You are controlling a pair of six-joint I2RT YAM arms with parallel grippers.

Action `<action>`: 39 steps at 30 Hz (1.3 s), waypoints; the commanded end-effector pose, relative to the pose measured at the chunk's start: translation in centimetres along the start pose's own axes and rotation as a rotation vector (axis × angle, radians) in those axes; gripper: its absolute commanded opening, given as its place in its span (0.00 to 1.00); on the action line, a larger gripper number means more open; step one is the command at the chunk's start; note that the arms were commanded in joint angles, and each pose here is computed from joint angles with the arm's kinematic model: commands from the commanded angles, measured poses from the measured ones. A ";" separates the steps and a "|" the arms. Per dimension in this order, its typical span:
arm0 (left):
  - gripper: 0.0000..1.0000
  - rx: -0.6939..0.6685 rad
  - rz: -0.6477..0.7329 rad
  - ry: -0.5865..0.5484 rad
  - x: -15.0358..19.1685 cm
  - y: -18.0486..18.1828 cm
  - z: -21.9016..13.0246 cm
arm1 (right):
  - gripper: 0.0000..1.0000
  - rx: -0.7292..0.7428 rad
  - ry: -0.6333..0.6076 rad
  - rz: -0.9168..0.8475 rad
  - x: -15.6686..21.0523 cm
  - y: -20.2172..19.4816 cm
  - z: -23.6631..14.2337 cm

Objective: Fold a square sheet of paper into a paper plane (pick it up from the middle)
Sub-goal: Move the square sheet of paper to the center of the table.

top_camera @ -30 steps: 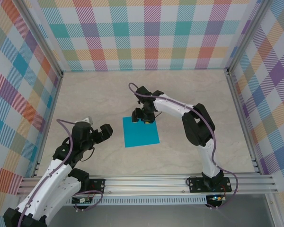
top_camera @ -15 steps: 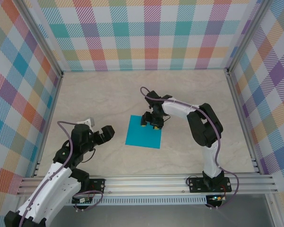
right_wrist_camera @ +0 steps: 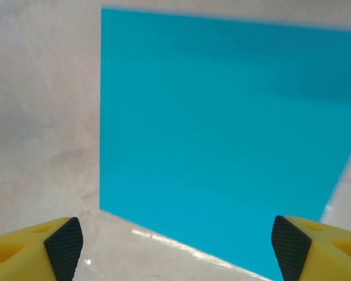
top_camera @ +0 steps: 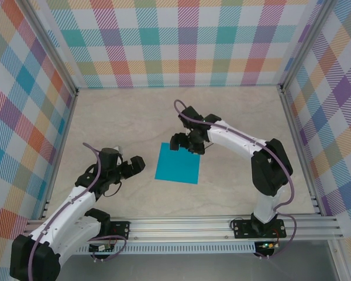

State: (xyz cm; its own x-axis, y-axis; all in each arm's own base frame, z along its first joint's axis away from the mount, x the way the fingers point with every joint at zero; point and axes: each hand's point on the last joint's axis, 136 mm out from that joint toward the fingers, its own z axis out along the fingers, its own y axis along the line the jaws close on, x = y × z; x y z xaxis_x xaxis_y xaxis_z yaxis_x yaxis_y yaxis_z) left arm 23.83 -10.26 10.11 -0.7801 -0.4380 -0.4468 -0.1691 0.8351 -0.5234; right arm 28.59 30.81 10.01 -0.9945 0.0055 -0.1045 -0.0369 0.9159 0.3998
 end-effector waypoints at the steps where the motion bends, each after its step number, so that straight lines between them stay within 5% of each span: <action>1: 1.00 0.023 -0.006 -0.003 -1.2 -0.7 -0.5 | 0.84 -0.146 0.133 0.084 3.1 2.0 3.5; 8: 1.00 0.049 0.021 0.039 -0.9 -1.3 -0.2 | 0.80 -0.023 0.216 0.108 6.5 -1.9 6.3; 16: 1.00 0.073 0.019 0.054 -0.9 -1.8 0.0 | 0.80 0.151 0.258 -0.066 6.4 -6.8 5.6; 24: 1.00 0.099 0.016 0.030 -1.2 -2.2 0.2 | 0.95 0.028 0.138 -0.151 3.2 -2.1 1.8; 30: 1.00 0.084 0.010 -0.011 -2.2 -2.3 -0.4 | 1.00 0.195 -0.084 -0.155 -0.2 -3.1 -2.1; 33: 1.00 0.039 -0.075 -0.094 -3.5 -1.4 -1.0 | 1.00 0.151 -0.096 -0.215 -0.7 -2.1 -0.9; 39: 1.00 0.108 0.014 -0.260 -5.3 -2.0 -2.6 | 1.00 0.248 0.038 -0.074 0.0 -2.6 2.7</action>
State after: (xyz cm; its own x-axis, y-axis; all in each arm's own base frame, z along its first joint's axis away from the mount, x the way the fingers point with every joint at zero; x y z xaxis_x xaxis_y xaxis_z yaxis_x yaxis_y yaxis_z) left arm 25.86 -9.80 14.07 -0.6783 -0.4970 -0.5412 -0.1128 0.7982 -0.5917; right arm 29.73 29.28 8.38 -0.9811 -0.0977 -0.1672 -0.1331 0.9673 0.2158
